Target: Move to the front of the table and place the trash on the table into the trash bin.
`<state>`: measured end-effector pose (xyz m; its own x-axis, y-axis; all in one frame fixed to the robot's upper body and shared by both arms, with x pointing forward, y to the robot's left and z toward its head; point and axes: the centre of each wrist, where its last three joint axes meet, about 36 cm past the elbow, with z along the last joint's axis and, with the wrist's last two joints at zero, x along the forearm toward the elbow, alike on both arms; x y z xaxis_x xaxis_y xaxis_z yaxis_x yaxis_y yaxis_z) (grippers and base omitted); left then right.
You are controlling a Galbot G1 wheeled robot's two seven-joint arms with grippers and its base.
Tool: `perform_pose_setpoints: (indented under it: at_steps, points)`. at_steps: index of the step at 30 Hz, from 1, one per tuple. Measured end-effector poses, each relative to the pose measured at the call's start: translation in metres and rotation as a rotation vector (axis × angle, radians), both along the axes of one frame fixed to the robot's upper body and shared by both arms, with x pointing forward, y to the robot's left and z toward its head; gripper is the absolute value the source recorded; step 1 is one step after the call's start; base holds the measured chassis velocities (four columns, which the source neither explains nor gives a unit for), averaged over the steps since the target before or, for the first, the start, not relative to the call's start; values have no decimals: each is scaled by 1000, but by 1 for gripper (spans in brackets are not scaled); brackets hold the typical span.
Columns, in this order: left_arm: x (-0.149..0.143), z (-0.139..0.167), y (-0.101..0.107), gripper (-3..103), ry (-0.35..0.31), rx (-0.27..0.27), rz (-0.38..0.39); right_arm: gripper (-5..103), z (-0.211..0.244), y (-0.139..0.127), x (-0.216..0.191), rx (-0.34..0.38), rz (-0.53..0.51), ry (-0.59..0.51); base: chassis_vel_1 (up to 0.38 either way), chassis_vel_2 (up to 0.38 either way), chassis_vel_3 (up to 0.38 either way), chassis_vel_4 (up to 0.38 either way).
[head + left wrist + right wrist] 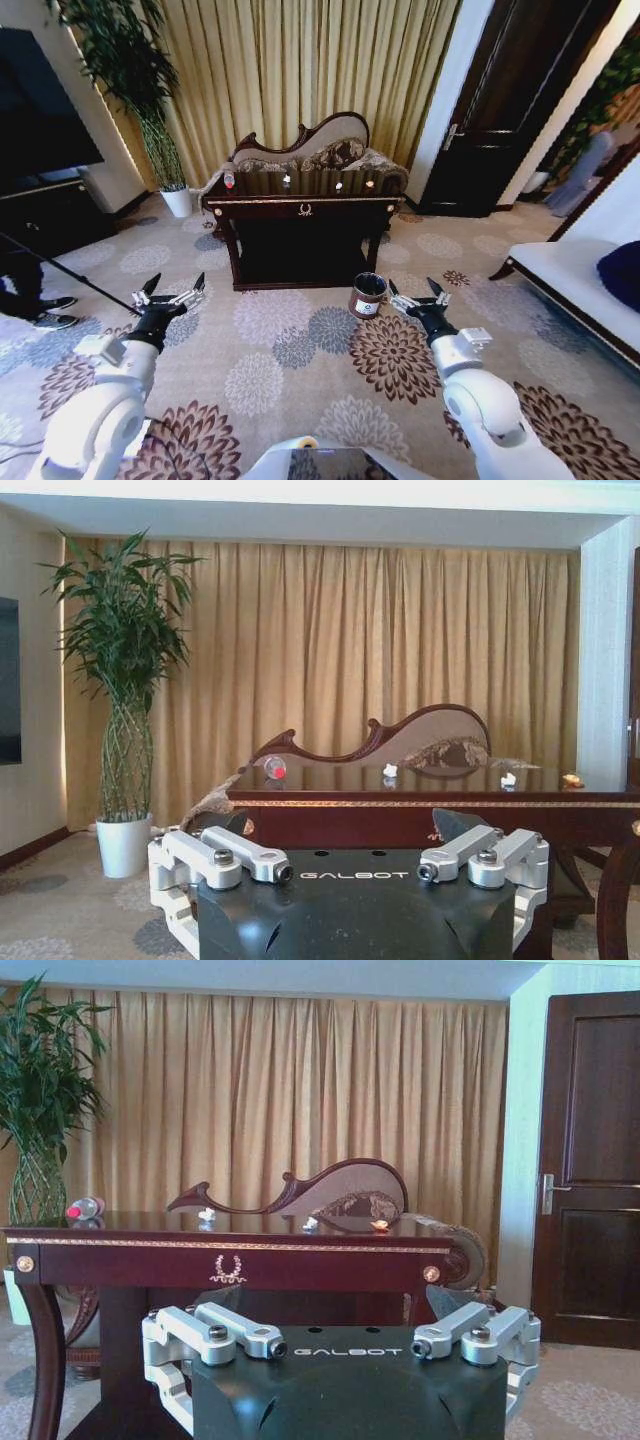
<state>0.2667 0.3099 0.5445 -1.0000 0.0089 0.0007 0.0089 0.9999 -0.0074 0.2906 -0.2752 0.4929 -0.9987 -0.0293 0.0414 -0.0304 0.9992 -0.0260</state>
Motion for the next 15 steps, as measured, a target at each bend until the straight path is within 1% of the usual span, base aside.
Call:
perform_pose_setpoints:
  at_steps: [15]
  points:
    - [-7, 5, -4, 100, 7, -2, 23, 100, 10, 6, -1, -1, 3, -1, 0, 0, 0, 0]
